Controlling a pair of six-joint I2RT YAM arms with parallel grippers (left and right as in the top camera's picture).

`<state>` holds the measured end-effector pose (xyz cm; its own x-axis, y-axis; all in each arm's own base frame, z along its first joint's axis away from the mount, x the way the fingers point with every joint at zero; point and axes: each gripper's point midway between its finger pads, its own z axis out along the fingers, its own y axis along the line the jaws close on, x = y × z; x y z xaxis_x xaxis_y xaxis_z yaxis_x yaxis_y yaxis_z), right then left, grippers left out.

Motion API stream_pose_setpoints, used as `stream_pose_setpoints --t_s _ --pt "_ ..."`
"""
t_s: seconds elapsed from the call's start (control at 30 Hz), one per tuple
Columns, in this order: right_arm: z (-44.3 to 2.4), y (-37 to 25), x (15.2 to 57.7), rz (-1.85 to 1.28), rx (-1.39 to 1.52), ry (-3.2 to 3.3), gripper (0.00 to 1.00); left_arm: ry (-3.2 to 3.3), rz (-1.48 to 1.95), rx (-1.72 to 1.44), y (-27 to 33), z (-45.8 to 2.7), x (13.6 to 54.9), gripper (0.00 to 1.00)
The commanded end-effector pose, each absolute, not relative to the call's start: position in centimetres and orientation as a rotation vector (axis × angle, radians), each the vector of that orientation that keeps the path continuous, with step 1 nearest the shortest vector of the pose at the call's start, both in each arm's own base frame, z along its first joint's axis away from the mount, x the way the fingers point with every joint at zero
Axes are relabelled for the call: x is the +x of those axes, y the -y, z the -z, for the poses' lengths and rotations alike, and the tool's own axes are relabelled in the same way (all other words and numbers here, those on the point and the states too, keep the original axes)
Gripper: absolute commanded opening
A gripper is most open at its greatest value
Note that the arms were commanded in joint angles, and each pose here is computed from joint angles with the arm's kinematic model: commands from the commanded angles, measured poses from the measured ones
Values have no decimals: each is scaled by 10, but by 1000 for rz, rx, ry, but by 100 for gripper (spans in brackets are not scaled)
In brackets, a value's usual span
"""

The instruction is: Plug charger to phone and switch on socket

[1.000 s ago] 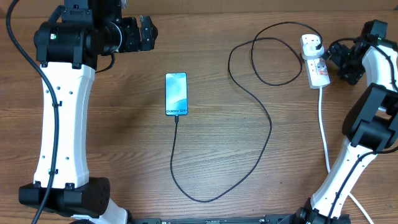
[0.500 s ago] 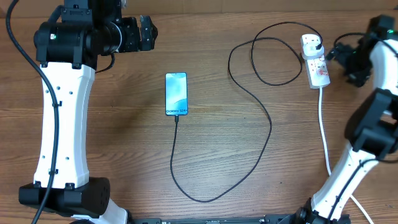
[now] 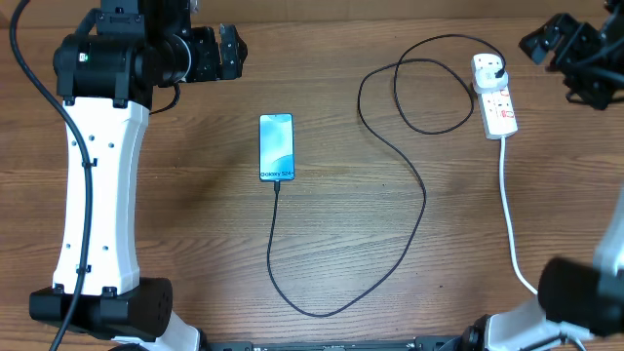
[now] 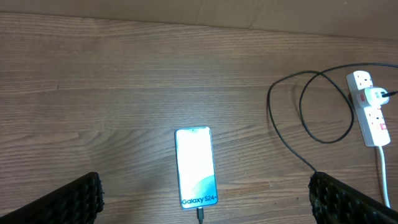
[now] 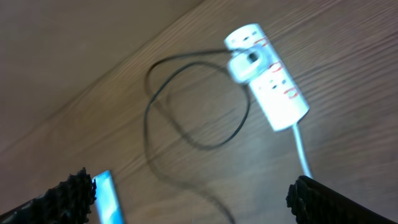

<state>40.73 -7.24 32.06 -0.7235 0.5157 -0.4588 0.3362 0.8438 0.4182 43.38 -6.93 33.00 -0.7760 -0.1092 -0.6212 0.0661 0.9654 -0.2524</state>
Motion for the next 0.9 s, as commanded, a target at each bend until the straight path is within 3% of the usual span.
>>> stream_pose_setpoints --t_s 0.0,0.27,0.87 --pt "-376 56 355 -380 492 -2361 100 -2435 329 -25 67 -329 435 99" --pt "-400 27 270 -382 474 -2381 100 -2435 329 -25 67 -329 435 100" --pt "-417 10 250 -394 352 -2327 100 -2435 329 -25 67 -329 435 100"
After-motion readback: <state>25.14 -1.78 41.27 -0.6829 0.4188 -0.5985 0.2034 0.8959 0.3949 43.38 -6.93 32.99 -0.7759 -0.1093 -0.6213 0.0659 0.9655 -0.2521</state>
